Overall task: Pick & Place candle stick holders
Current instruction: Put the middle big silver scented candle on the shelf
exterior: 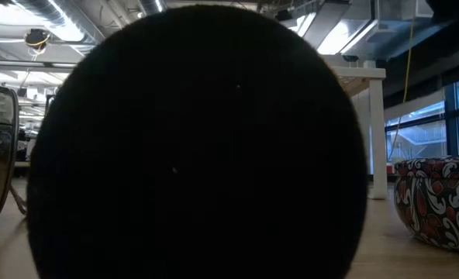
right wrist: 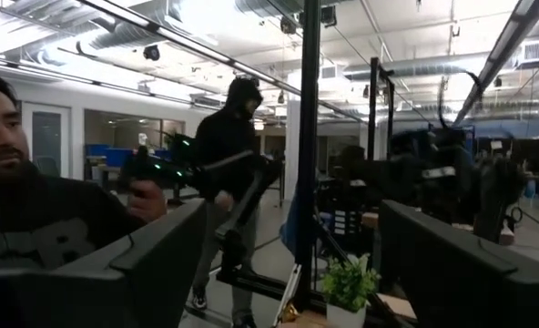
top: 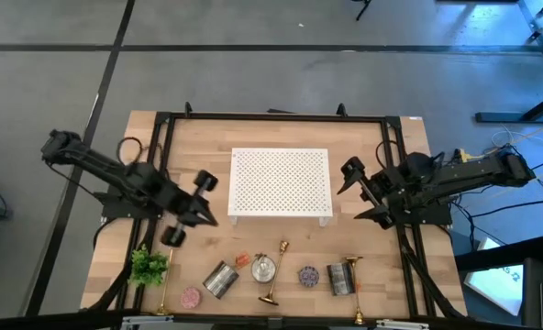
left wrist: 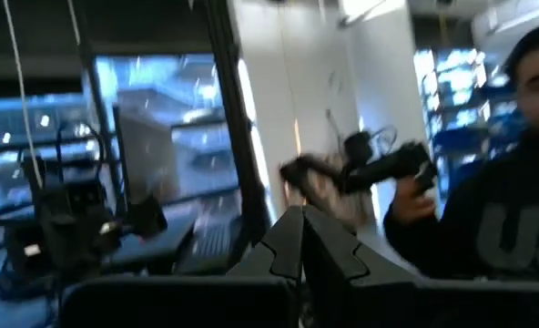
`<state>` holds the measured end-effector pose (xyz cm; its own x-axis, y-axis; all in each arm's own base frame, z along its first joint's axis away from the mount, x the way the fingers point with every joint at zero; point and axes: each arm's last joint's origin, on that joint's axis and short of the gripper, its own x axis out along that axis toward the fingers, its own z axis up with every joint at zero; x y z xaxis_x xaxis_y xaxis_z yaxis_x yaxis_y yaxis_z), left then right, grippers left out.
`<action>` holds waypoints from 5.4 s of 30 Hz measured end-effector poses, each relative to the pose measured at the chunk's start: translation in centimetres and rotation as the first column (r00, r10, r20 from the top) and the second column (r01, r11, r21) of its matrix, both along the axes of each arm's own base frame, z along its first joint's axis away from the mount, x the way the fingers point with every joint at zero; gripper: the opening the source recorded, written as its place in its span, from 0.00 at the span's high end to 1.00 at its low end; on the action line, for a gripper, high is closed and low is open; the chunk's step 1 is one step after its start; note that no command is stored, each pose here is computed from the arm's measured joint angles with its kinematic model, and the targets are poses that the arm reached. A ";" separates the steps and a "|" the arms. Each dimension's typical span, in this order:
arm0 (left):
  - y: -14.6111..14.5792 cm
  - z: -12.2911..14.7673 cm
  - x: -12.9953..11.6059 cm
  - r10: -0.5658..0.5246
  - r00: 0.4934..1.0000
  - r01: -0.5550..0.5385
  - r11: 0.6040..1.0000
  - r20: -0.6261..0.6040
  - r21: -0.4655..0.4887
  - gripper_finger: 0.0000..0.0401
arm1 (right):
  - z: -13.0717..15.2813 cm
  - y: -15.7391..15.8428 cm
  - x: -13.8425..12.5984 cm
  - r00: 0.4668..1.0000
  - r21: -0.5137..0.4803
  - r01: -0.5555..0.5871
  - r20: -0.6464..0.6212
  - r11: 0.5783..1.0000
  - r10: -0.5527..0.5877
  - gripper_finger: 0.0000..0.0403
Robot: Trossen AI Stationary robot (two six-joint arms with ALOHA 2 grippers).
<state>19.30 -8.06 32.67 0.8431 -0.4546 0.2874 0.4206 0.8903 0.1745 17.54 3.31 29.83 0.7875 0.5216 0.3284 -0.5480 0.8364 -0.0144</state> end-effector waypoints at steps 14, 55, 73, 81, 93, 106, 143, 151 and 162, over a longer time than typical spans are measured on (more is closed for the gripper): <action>-6.4 2.6 4.9 0.447 0.767 -0.284 0.880 -0.460 0.381 1.00 | -0.7 -0.3 0.4 0.990 0.000 0.120 -0.072 0.993 -0.120 0.19; -10.7 -2.1 11.0 0.416 0.367 0.029 0.889 -0.832 0.458 0.40 | -2.7 -0.9 1.0 0.898 -0.010 0.335 -0.301 0.942 -0.323 0.19; -10.0 -2.4 11.8 0.455 0.384 0.024 0.865 -0.803 0.501 0.36 | -2.7 -1.8 0.7 0.868 -0.016 0.398 -0.316 0.917 -0.382 0.19; -11.7 -3.1 12.9 0.383 0.440 0.010 0.903 -0.812 0.430 0.31 | -3.1 -1.9 0.6 0.834 0.058 0.433 -0.404 0.899 -0.376 0.19; -16.9 -2.0 15.9 0.299 0.128 -0.146 0.949 -0.946 0.280 0.24 | -4.2 -0.9 0.6 0.771 0.192 0.445 -0.580 0.875 -0.265 0.19; -19.2 -3.8 15.5 0.768 0.286 0.068 0.580 -0.573 0.812 0.24 | -4.9 0.4 1.0 0.739 0.156 0.476 -0.604 0.866 -0.297 0.19; -16.1 -5.5 18.9 0.565 0.084 0.063 0.819 -0.821 0.570 0.01 | -5.0 0.4 1.0 0.735 0.149 0.468 -0.613 0.871 -0.290 0.19; -16.0 -8.1 19.0 0.635 0.133 0.167 0.743 -0.761 0.648 0.00 | -5.0 0.4 1.0 0.735 0.149 0.469 -0.613 0.871 -0.291 0.19; -15.5 -8.6 19.6 0.601 0.156 0.211 0.755 -0.784 0.621 0.00 | -5.1 0.4 1.0 0.733 0.147 0.472 -0.614 0.869 -0.294 0.19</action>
